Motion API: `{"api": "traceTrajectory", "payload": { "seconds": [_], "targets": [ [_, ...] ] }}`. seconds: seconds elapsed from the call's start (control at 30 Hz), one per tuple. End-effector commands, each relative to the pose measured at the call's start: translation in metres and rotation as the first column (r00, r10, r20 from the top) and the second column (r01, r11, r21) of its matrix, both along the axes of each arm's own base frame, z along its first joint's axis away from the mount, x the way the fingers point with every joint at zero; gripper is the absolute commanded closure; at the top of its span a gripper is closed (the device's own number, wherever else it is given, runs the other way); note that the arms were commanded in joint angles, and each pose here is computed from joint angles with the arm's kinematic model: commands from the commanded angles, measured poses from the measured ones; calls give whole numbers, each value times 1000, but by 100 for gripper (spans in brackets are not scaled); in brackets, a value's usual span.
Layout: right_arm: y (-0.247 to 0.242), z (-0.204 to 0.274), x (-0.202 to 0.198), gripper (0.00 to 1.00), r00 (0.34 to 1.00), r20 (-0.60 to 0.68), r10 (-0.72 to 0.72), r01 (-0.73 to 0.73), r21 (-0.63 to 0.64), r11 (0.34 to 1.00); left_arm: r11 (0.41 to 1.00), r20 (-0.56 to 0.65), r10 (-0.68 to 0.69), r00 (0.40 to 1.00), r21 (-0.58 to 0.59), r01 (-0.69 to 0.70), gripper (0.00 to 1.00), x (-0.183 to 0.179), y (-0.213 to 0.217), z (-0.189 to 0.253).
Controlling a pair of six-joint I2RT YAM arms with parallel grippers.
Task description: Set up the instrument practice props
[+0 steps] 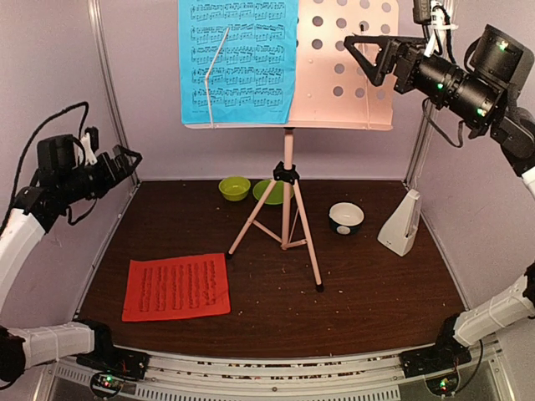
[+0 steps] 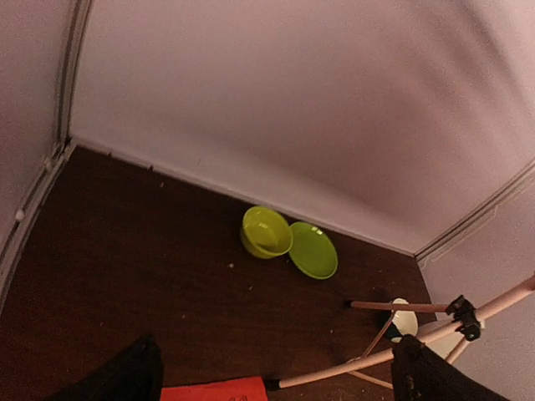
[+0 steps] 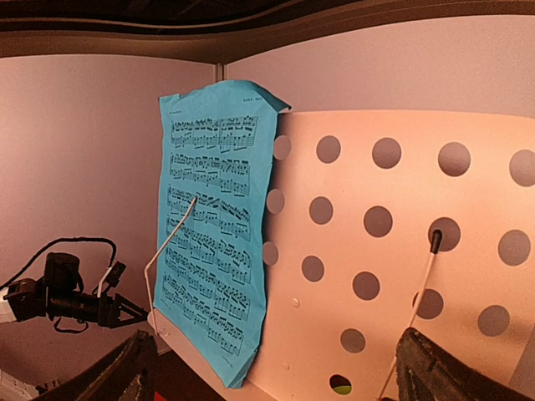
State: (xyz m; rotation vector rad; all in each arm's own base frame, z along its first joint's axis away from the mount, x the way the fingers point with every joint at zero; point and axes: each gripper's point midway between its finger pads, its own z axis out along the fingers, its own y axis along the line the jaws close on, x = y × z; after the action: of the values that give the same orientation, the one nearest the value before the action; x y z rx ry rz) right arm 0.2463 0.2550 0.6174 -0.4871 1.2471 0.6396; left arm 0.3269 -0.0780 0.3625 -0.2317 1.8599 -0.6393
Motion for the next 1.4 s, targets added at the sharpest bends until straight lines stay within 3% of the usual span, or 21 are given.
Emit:
{"api": "traceTrajectory", "payload": {
  "seconds": [0.0,0.17,0.3,0.5,0.8,1.0,1.37],
  "targets": [
    [-9,-36,2,0,991,-134,-25,22,-23,999,978,-290,-2,957,-198,-58,2,-6,23,-86],
    [-26,-62,-7,0,982,-184,-39,40,-1,999,971,-448,139,883,-113,-209,2,-13,68,-153],
    [-35,-81,-13,0,975,-218,-41,44,8,999,960,-539,145,830,-127,-250,2,-14,90,-200],
    [-32,-105,-17,0,959,-284,-14,11,-11,1000,970,-591,142,794,-77,-231,2,-7,110,-235],
    [-26,-120,-19,0,948,-317,35,-23,43,999,980,-697,58,715,-96,-174,5,-15,112,-294],
    [-18,-123,-14,0,944,-326,39,-29,34,999,980,-734,-25,679,-152,-128,17,-18,101,-326],
    [-10,-120,-7,0,945,-324,39,-35,19,999,962,-701,-170,693,-271,-38,58,-20,79,-341]
  ]
}}
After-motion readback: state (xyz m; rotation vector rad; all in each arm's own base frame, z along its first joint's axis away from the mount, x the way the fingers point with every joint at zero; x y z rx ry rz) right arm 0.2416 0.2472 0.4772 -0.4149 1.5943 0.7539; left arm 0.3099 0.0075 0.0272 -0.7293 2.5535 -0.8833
